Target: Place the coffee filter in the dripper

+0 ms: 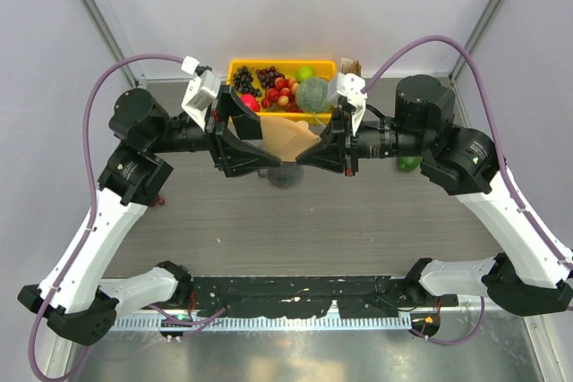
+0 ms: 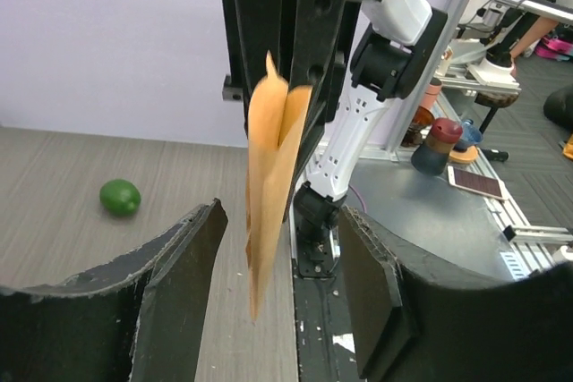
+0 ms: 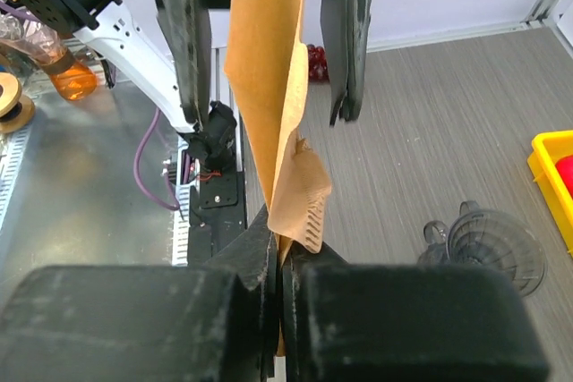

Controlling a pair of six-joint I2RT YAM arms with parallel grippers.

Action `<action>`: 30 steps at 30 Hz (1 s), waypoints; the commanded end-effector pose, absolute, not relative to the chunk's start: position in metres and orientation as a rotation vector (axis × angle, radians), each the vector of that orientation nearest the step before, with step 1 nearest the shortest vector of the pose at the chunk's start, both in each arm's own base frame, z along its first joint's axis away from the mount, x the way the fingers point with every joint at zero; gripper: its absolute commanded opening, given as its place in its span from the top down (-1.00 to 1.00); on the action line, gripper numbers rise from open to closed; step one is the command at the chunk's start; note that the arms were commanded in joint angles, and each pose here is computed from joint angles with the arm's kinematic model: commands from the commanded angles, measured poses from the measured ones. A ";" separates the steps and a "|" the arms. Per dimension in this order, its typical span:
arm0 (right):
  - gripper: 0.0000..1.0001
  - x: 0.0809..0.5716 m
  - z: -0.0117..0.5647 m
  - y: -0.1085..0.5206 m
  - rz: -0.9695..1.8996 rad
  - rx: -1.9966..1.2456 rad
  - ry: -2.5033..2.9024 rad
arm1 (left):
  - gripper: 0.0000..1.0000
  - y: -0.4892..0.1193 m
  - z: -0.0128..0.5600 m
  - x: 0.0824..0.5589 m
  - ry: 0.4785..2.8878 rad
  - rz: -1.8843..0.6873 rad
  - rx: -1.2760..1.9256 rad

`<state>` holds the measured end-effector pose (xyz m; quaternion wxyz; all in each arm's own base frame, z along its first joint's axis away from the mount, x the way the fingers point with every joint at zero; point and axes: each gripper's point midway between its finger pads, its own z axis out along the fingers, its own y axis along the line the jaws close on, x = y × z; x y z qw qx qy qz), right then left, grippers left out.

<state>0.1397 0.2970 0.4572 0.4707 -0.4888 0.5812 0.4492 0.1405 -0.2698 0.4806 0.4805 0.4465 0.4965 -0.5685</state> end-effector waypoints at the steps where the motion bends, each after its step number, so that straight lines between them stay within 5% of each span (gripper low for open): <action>1: 0.90 0.139 0.456 0.293 1.074 -1.216 1.407 | -0.23 -0.265 0.520 0.140 1.118 -1.363 1.029; 4: 0.91 0.139 0.451 0.292 1.064 -1.230 1.417 | -0.04 -0.265 0.527 0.139 1.101 -1.371 1.019; 9: 0.90 0.137 0.444 0.288 1.044 -1.253 1.441 | 1.00 -0.265 0.525 0.141 1.108 -1.365 1.006; 13: 0.90 0.138 0.442 0.283 1.003 -1.275 1.450 | 1.00 -0.264 0.518 0.143 1.113 -1.340 1.011; 14: 0.90 0.138 0.440 0.283 0.999 -1.284 1.458 | 0.75 -0.263 0.515 0.142 1.117 -1.327 1.035; 16: 0.90 0.138 0.434 0.280 0.981 -1.312 1.488 | -0.12 -0.262 0.504 0.141 1.184 -1.314 1.080; 17: 0.90 0.138 0.433 0.279 0.974 -1.324 1.488 | -0.29 -0.261 0.500 0.140 1.196 -1.290 1.102; 21: 0.90 0.139 0.421 0.276 0.927 -1.381 1.496 | -0.44 -0.254 0.488 0.137 1.196 -1.195 1.170; 30: 0.90 0.150 0.401 0.271 0.749 -1.526 1.516 | -0.24 -0.249 0.484 0.151 1.273 -1.058 1.206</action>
